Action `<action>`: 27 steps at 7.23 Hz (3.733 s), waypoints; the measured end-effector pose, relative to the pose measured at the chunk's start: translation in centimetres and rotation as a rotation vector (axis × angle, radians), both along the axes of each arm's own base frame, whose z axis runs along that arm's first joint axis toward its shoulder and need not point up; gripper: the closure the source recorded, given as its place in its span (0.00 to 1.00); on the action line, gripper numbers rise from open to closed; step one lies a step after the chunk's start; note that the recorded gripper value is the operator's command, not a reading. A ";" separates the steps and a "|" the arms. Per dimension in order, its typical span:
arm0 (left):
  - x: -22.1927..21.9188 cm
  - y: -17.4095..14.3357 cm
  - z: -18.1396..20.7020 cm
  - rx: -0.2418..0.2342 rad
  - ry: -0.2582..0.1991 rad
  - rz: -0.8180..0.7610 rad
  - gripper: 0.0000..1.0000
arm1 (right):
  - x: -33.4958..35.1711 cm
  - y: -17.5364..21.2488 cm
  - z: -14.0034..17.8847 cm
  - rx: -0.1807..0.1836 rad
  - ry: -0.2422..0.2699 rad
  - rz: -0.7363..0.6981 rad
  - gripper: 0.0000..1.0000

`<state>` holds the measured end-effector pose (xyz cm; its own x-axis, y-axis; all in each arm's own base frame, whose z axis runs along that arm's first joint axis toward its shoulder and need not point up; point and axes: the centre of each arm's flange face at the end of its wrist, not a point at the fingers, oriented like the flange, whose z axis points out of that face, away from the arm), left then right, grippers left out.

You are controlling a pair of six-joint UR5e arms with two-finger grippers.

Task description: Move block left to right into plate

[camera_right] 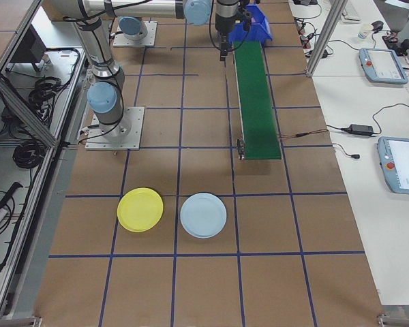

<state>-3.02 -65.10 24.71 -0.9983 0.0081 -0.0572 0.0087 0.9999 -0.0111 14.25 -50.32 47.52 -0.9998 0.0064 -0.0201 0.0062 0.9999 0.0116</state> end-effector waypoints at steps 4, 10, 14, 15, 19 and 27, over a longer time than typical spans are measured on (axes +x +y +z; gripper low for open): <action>0.0 0.2 -0.7 0.013 0.002 0.000 0.81 | 0.0 0.0 0.0 0.001 0.000 0.000 0.00; -4.1 1.2 14.2 -0.100 0.022 -0.022 0.79 | -0.1 0.0 0.0 0.001 0.007 0.000 0.00; -13.6 -0.4 13.3 -0.168 0.197 0.034 0.76 | -0.1 0.1 0.0 0.002 0.005 0.000 0.00; -15.7 -0.8 11.5 -0.162 0.203 0.021 0.74 | -0.1 0.1 0.0 0.002 0.005 0.000 0.00; -17.8 -0.5 5.4 -0.081 0.193 -0.005 0.51 | -0.1 0.2 0.0 0.002 0.005 0.000 0.00; -15.6 0.1 10.6 -0.170 0.110 -0.039 0.00 | -0.2 0.1 0.1 0.000 0.014 -0.002 0.00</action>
